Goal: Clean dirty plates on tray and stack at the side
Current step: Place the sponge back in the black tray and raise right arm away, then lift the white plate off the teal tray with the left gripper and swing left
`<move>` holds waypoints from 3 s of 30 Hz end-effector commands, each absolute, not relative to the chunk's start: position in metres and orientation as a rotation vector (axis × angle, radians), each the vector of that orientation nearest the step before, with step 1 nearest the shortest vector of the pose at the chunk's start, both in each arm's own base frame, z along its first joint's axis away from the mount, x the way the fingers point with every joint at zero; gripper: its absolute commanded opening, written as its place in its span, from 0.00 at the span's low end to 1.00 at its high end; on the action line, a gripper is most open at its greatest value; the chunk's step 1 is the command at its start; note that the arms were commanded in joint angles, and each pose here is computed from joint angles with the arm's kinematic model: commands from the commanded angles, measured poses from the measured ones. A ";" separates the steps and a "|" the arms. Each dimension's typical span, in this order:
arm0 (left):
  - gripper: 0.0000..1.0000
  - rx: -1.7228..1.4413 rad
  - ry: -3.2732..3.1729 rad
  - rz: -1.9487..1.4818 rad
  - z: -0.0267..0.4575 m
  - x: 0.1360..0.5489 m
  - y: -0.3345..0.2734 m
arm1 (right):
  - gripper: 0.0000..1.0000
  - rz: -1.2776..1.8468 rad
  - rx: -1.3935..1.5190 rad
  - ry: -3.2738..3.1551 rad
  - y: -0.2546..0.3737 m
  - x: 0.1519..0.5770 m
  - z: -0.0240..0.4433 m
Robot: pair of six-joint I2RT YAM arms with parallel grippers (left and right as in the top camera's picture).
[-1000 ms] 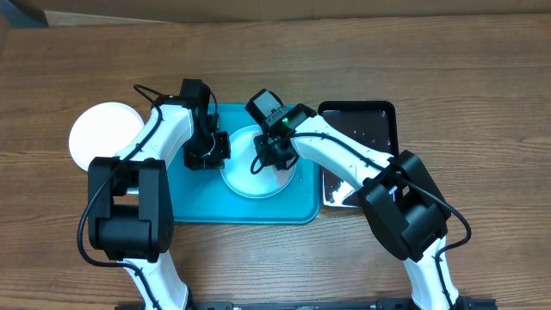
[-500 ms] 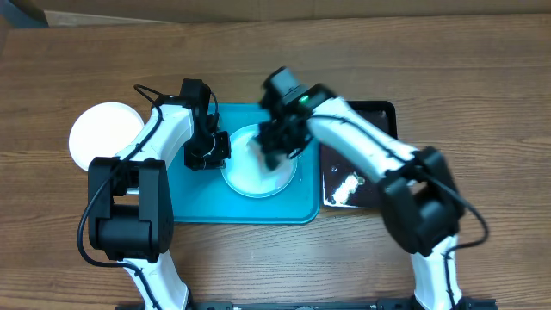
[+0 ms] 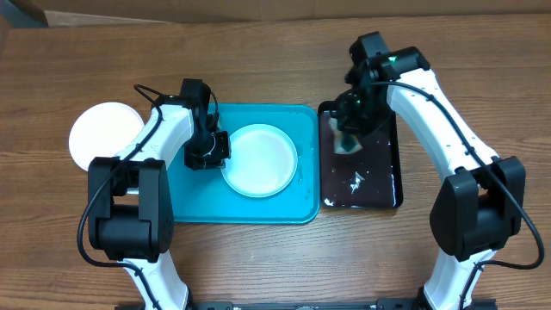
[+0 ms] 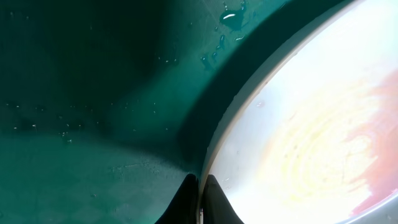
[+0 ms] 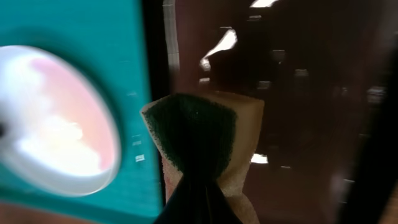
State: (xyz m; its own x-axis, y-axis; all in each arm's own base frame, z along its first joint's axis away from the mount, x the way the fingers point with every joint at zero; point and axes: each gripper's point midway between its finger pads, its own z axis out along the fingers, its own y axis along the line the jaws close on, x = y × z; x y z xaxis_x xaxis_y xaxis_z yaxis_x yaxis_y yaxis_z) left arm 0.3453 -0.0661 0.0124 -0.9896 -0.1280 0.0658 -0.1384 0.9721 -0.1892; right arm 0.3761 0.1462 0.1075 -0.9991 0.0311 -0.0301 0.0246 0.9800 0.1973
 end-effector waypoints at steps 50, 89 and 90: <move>0.04 0.195 -3.112 0.266 0.050 0.360 -0.057 | 1.00 -0.047 0.757 2.807 -0.068 0.421 0.113; 0.04 -0.597 -3.683 -0.851 0.243 0.366 -0.240 | 1.00 -0.047 0.757 2.807 -0.068 0.421 0.113; 0.04 -0.624 -3.694 -0.910 0.247 0.362 -0.245 | 1.00 -0.047 0.757 2.807 -0.068 0.421 0.113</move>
